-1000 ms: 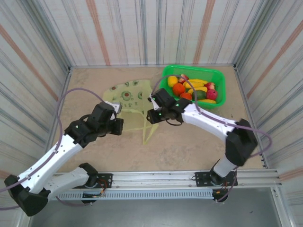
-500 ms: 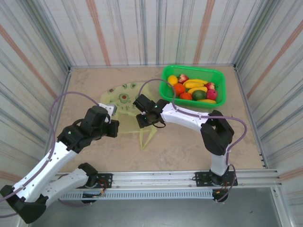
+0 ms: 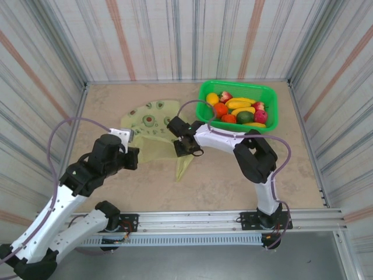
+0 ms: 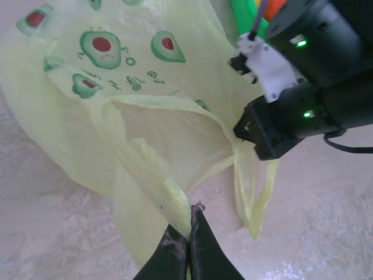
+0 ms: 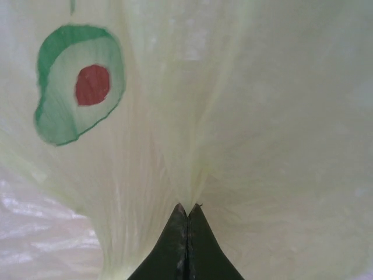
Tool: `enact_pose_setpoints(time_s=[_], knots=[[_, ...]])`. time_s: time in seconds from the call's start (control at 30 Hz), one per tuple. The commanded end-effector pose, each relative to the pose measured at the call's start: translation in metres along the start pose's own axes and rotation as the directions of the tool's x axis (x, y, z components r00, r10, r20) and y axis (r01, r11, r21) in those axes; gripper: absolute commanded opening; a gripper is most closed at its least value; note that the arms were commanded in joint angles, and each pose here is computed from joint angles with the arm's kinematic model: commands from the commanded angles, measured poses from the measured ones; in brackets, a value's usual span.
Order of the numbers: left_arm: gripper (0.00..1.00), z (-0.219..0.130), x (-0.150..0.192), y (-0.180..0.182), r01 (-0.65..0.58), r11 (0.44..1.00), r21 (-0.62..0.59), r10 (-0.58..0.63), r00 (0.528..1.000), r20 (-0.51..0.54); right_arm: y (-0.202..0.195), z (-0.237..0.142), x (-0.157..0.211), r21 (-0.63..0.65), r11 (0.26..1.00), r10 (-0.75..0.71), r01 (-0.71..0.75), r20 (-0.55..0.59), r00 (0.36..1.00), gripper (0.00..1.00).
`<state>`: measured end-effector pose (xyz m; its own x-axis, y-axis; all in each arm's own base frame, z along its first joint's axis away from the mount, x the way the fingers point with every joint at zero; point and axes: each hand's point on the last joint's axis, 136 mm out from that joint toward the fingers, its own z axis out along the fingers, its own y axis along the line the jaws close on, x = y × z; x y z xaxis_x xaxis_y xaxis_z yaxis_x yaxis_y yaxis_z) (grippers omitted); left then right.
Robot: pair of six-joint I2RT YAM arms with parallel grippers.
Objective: Place the fake fruits into the plastic bag and tie a complex knot
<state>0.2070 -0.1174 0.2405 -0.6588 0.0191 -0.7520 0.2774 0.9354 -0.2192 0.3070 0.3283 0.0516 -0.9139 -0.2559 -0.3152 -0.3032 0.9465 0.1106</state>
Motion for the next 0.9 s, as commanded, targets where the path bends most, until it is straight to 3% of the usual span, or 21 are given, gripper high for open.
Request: enact_pose_setpoints(time_s=[0.0,0.13,0.37,0.63,0.87], knots=[[0.0,-0.02,-0.017,0.012,-0.036,0.998,-0.061,0.04,0.997,0.073,0.013,-0.06,-0.027,-0.187,0.982,0.063,-0.038,0.131,0.989,0.0],[0.0,-0.027,-0.027,0.018,-0.064,0.993,-0.096,0.073,0.993,0.098,0.021,-0.121,-0.039,-0.393,0.919,0.13,-0.036,0.215,0.968,0.0],[0.0,-0.027,-0.042,0.015,-0.073,0.993,-0.093,0.085,0.987,0.133,0.016,-0.203,-0.038,-0.568,0.823,0.222,-0.006,0.312,0.924,0.0],[0.0,-0.056,-0.087,0.0,-0.071,0.996,-0.044,0.081,0.952,0.295,0.003,-0.225,-0.024,-0.649,0.759,0.306,-0.042,0.299,0.904,0.0],[0.0,-0.086,-0.122,-0.035,-0.121,0.987,0.105,0.075,0.928,0.364,-0.001,-0.24,-0.024,-0.691,0.72,0.359,-0.058,0.3,0.884,0.0]])
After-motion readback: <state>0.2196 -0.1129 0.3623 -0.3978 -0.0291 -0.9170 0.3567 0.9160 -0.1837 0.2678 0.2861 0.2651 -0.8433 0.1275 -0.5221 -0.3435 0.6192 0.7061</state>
